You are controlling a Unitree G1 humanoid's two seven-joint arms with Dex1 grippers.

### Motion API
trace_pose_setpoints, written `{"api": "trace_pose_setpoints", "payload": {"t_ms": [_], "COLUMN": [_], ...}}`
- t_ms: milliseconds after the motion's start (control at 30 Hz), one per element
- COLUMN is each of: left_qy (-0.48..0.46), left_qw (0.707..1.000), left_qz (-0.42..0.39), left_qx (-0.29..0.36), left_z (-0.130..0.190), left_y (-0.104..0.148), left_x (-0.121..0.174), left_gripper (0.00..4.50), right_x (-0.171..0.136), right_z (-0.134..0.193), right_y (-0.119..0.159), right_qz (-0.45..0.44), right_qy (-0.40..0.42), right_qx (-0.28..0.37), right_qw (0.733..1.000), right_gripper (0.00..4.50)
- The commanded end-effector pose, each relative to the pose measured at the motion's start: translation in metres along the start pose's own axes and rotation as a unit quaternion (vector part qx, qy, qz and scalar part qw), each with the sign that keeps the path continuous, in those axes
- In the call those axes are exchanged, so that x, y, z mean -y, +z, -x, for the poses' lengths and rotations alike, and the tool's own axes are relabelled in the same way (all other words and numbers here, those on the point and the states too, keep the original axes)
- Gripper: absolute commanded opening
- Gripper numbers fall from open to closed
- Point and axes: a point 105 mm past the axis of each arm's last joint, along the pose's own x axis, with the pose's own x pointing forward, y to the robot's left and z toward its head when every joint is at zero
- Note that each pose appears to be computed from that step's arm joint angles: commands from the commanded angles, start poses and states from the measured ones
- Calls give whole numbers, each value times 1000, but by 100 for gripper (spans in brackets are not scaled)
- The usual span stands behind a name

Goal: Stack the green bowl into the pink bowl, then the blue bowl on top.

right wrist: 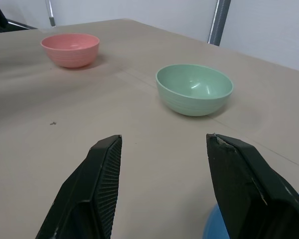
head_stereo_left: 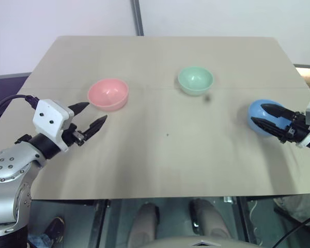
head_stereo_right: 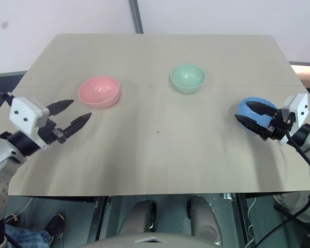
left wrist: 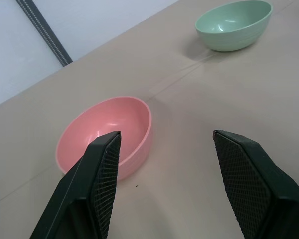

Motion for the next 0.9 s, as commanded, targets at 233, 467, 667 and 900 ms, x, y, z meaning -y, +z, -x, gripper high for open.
{"api": "trace_pose_setpoints", "payload": {"t_ms": [233,467,667,900], "left_qy": [5,3,1,-7], "left_qw": [999,999,999,999], "left_qz": [-9,-10,-10,-16], "left_qx": [32,31,31,28], "left_z": [4,5,4,0], "left_y": [18,18,17,15], "left_x": [2,2,2,5], "left_gripper": [312,312,312,312], "right_x": [10,9,7,-13], "right_z": [0,-2,-3,-13], "right_y": [18,20,21,27], "right_qz": [31,31,32,23], "right_qy": [-2,0,7,55], "right_qx": [16,21,21,37], "right_qw": [999,999,999,998], "right_gripper": [297,297,297,297]}}
